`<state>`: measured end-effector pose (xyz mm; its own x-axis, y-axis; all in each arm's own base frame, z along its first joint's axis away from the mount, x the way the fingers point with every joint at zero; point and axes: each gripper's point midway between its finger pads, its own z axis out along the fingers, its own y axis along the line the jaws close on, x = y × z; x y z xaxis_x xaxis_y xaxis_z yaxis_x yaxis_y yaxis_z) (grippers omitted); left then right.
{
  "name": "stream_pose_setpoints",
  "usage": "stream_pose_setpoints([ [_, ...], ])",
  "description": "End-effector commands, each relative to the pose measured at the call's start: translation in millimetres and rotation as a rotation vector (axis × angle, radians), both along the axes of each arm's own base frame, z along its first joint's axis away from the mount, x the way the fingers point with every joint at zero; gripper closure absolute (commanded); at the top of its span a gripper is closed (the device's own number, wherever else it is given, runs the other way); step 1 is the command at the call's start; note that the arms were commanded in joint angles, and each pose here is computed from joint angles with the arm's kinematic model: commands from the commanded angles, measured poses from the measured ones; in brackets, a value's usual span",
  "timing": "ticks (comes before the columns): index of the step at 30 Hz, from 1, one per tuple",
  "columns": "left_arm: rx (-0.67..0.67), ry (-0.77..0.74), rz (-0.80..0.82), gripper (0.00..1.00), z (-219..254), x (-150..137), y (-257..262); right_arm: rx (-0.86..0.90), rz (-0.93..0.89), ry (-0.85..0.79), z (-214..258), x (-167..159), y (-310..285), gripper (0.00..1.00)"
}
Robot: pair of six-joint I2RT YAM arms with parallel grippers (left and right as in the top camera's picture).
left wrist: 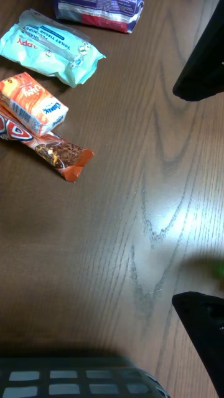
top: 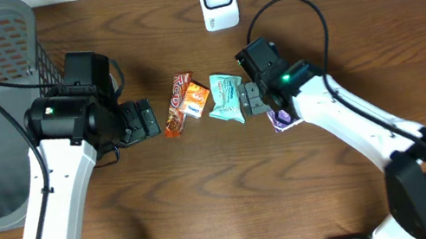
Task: Scan the item barcode
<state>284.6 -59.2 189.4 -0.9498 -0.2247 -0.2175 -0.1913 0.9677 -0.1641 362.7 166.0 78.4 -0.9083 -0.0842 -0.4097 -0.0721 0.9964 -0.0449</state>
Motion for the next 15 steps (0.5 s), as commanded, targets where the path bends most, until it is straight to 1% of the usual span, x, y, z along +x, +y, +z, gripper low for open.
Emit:
stream_pose_setpoints([
  [1,0.004,0.008,0.013,0.02,-1,0,1,-0.052,0.018,0.061,-26,-7,-3,0.16],
  [5,0.004,0.008,0.013,0.02,-1,0,1,-0.085,0.011,0.125,-53,-12,-5,0.19],
  [13,0.004,0.008,0.013,0.02,-1,0,1,-0.102,-0.086,0.201,-90,-20,-10,0.2],
  [14,0.004,0.008,0.013,0.02,-1,0,1,-0.101,-0.097,0.206,-92,-21,-10,0.17],
  [15,0.004,0.008,0.013,0.02,-1,0,1,-0.099,-0.112,0.208,-94,-22,-11,0.09],
])
